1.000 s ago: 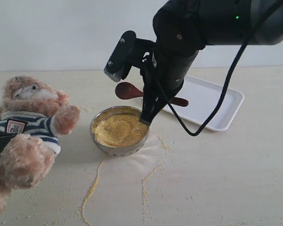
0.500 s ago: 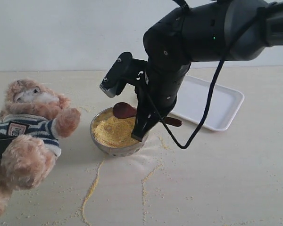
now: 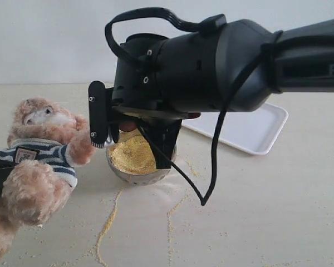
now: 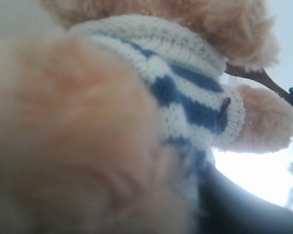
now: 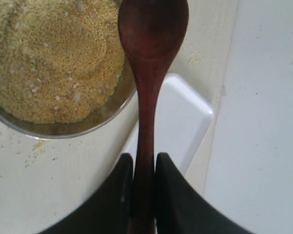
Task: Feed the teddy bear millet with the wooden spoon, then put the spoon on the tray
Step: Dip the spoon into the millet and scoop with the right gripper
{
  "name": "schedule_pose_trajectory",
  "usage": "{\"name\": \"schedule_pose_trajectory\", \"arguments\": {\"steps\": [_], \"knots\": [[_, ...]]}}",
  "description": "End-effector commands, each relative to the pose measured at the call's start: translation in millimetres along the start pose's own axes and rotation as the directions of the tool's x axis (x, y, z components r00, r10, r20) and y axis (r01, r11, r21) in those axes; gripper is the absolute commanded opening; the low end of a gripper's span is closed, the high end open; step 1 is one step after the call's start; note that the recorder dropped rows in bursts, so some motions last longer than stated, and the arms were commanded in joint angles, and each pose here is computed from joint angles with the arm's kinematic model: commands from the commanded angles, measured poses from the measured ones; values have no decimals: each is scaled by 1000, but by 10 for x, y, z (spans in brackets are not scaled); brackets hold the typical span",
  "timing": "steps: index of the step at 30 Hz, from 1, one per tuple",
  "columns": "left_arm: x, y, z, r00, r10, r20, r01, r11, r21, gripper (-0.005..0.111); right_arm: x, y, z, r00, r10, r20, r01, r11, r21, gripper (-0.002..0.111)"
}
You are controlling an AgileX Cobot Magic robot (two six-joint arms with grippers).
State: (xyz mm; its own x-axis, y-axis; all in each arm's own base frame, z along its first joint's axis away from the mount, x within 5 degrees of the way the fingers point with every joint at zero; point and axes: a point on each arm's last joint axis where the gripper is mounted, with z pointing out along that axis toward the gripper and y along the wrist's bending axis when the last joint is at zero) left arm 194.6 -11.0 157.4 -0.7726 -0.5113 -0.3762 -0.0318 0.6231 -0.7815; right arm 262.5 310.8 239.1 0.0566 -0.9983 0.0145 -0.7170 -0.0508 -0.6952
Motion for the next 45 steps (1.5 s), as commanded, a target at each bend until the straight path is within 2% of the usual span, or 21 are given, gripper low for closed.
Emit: {"name": "schedule_pose_trajectory", "arguments": {"steps": [1, 6, 11, 17, 22, 26, 31, 45], "knots": [[-17, -35, -3, 1000, -8, 11, 8, 999, 34, 5, 7, 51, 72, 998, -33, -44, 33, 999, -20, 0], [-17, -35, -3, 1000, -8, 11, 8, 999, 34, 5, -75, 134, 140, 1000, -8, 15, 9, 998, -68, 0], [-14, -49, -3, 1000, -8, 9, 8, 999, 49, 5, -60, 209, 228, 999, -28, -40, 24, 995, -95, 0], [-14, -49, -3, 1000, -8, 9, 8, 999, 49, 5, -100, 248, 277, 999, -30, -17, 28, 994, -104, 0], [-14, -49, -3, 1000, -8, 9, 8, 999, 49, 5, -133, 307, 271, 999, 39, 8, -37, 985, -168, 0], [-12, -64, -4, 1000, -8, 6, 8, 998, 66, 5, -117, 290, 284, 999, 49, 2, -48, 986, -162, 0], [-11, -70, -4, 1000, -8, 5, 7, 997, 73, 5, 24, 217, 385, 982, 181, -51, -187, 963, -195, 0], [-11, -70, -4, 1000, -8, 5, 7, 997, 73, 5, 32, 309, 455, 982, 163, -96, -181, 955, -235, 0]]}}
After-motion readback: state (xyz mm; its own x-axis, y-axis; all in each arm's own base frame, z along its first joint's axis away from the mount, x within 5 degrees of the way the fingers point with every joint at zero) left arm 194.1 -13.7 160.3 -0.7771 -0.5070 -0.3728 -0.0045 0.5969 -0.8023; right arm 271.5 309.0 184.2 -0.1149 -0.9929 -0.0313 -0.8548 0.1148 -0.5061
